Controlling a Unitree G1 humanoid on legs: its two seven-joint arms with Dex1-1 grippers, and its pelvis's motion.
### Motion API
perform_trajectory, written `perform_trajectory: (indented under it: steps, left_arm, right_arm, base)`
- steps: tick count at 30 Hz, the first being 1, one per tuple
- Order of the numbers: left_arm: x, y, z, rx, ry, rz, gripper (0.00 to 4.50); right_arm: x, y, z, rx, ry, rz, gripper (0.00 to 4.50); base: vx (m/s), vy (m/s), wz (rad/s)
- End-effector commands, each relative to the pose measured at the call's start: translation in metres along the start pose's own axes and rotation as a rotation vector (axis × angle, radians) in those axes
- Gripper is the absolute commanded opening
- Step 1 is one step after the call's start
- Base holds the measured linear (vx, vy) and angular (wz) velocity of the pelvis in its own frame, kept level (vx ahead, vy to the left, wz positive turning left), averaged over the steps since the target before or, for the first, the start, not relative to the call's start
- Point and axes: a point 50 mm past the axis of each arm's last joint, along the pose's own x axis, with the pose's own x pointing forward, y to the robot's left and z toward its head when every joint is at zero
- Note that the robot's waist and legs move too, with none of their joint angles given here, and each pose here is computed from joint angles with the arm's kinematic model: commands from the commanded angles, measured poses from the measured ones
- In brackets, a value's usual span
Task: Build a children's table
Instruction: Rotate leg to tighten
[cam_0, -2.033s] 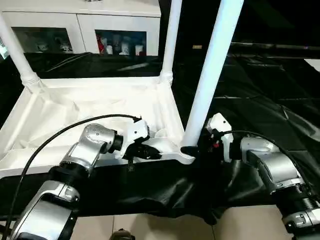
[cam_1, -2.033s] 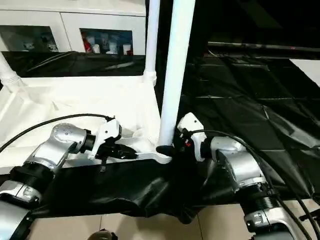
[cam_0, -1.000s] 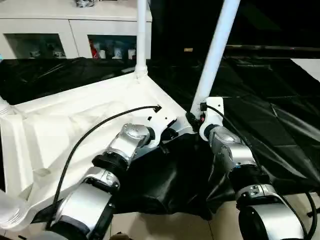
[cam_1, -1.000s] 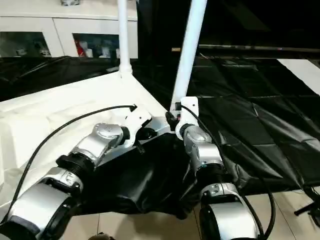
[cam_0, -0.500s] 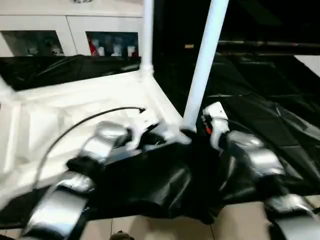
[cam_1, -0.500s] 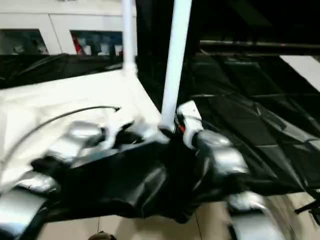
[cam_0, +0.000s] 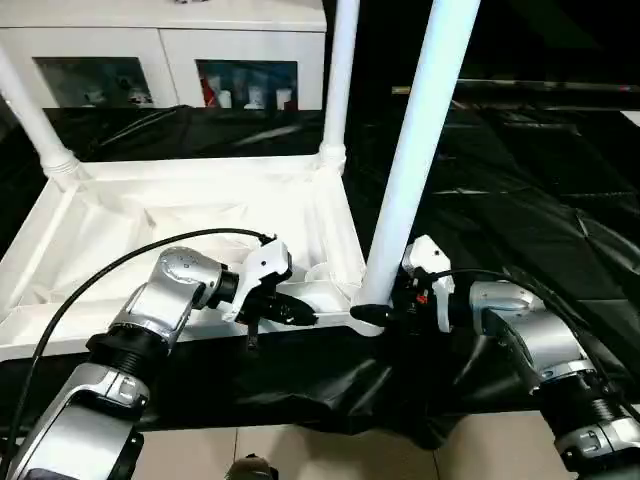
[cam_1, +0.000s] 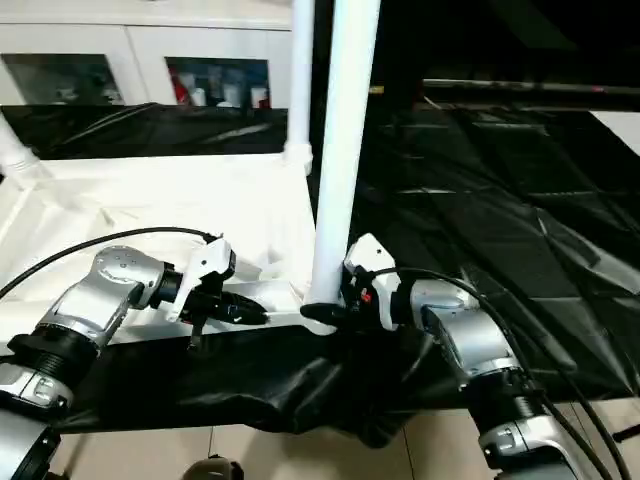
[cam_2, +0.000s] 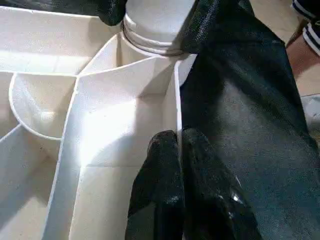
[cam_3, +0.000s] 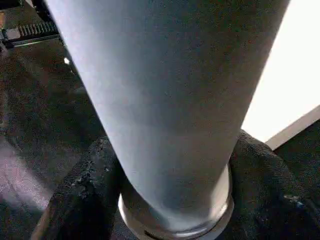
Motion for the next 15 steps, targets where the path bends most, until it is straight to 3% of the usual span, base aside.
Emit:
perform_trajectory:
  steps: [1, 4, 8, 10, 15]
  left_arm:
    - [0.005, -0.006, 0.012, 0.048, -0.035, -0.067, 0.00]
    - [0.009, -0.005, 0.011, 0.046, -0.042, -0.028, 0.00]
    - [0.017, 0.007, 0.012, 0.000, -0.055, 0.144, 0.00]
    - [0.022, 0.015, 0.015, -0.025, -0.057, 0.244, 0.00]
    - [0.040, 0.029, 0.026, -0.077, -0.058, 0.423, 0.00]
  right_arm:
    - [-0.005, 0.000, -0.005, 0.008, 0.034, -0.011, 2.63]
    - [-0.003, 0.000, -0.008, 0.036, 0.028, -0.032, 2.63]
    - [0.008, -0.017, -0.014, 0.105, 0.023, -0.277, 2.62]
    - [0.015, -0.027, -0.018, 0.193, 0.010, -0.447, 2.62]
    - [0.032, -0.037, -0.026, 0.400, 0.002, -0.753, 2.62]
  base:
    - [0.000, 0.000, 0.00]
    - [0.000, 0.000, 0.00]
    - [0.000, 0.000, 0.00]
    - [0.000, 0.000, 0.00]
    - [0.000, 0.000, 0.00]
